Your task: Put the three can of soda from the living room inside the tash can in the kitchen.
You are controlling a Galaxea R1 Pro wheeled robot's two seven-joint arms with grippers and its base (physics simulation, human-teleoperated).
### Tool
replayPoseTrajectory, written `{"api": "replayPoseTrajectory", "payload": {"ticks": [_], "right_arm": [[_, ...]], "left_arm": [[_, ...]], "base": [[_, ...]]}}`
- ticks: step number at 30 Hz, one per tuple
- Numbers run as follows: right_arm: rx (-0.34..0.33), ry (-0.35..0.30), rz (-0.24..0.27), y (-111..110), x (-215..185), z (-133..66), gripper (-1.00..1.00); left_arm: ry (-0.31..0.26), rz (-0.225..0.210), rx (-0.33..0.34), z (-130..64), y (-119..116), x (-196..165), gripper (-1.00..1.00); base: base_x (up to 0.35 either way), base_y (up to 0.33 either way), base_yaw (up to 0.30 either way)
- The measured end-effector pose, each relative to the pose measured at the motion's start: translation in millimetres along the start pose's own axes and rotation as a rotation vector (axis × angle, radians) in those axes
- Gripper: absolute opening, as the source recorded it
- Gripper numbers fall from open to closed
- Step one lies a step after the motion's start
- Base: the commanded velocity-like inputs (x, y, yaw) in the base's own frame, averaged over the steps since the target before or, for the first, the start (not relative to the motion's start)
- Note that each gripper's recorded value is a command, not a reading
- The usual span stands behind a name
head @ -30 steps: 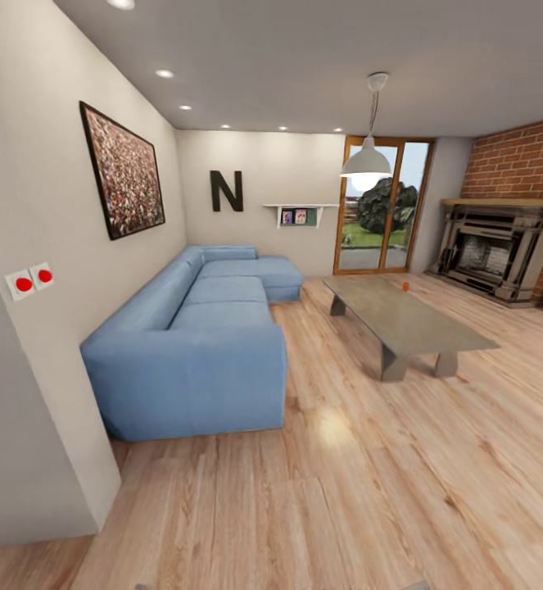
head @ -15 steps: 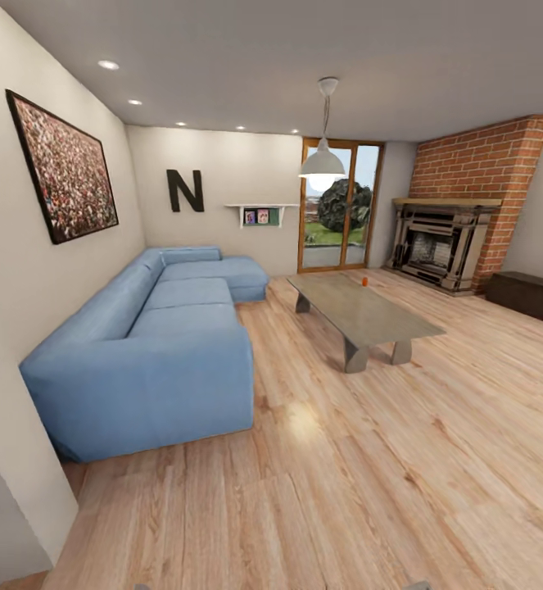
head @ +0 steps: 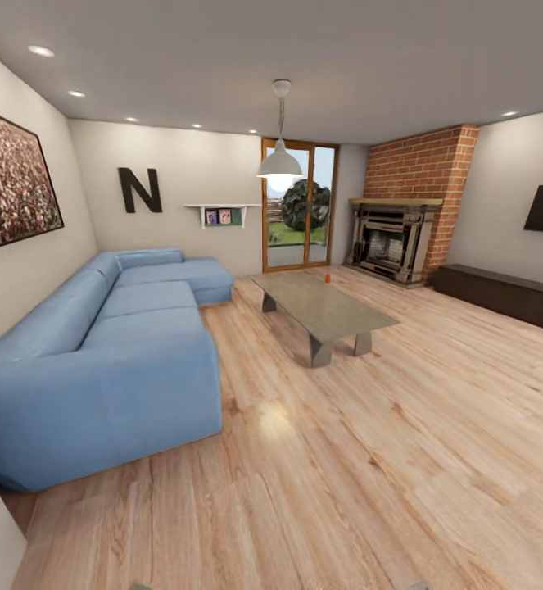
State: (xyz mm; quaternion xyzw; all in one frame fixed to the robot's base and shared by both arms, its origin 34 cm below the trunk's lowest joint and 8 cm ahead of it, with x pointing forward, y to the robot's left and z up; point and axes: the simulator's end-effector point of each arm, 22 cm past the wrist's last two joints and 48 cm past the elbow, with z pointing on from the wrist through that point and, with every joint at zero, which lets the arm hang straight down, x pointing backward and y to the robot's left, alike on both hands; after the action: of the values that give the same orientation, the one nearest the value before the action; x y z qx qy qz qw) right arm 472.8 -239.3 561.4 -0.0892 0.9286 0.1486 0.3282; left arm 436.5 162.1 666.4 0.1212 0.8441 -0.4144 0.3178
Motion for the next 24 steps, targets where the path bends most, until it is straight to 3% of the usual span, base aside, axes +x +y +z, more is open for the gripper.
{"api": "replayPoseTrajectory", "payload": {"ticks": [24], "right_arm": [[0.0, 0.0, 0.0, 0.0, -0.1, 0.0, 1.0]], "left_arm": [[0.0, 0.0, 0.0, 0.0, 0.0, 0.0, 1.0]], "base": [[0.0, 0.0, -0.3]]}}
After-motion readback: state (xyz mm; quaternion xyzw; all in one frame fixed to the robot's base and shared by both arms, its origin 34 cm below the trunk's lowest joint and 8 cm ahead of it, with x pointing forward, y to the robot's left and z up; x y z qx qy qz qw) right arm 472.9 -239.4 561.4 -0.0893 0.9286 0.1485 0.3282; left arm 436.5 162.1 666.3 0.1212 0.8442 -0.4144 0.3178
